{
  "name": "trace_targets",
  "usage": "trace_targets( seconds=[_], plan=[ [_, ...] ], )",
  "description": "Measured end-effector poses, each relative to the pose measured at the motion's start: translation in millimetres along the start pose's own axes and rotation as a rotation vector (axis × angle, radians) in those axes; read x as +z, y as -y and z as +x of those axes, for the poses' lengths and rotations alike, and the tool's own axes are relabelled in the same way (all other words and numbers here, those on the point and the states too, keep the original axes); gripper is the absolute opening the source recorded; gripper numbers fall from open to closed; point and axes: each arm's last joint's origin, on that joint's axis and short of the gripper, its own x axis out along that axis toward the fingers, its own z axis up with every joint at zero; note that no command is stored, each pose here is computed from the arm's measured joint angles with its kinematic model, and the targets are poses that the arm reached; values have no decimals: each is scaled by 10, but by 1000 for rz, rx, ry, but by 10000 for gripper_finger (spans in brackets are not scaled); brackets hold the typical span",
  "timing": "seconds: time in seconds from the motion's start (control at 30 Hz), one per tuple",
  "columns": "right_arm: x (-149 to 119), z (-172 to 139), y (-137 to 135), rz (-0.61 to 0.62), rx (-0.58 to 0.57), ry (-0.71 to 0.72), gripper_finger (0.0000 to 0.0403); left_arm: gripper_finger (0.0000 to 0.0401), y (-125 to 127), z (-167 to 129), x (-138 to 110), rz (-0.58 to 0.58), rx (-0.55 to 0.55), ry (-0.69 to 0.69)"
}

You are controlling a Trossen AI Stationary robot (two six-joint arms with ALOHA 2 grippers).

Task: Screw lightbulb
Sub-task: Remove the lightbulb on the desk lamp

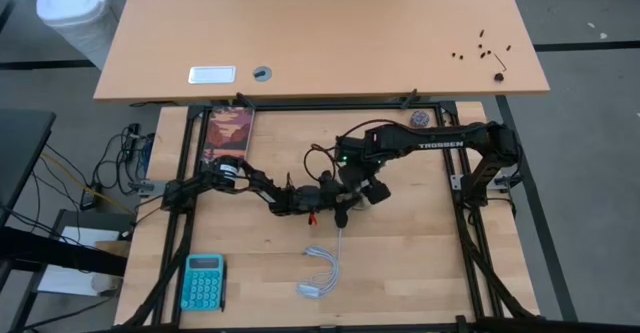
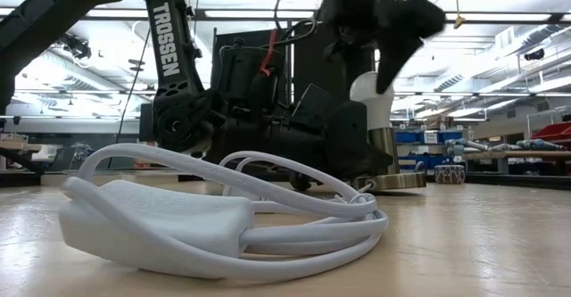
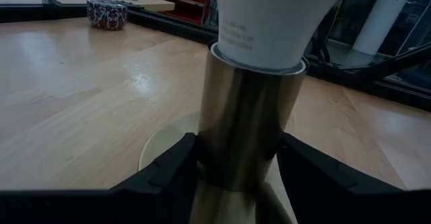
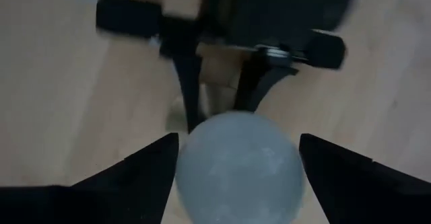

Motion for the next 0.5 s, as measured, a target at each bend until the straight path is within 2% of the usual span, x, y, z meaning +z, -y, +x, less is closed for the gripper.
trace_targets(
  seconds=[0.23,0.4,0.5],
  plan=[
    [7,-71,-4,553,3,-4,318,198,2,0,-1,4,2,-1],
    [-8,-62,12,788,-66,-23,320,198,1,0,-1,2,5,0],
    [-46,-26,31,933,-56,-31,321,198,2,0,-1,2,5,1]
  ],
)
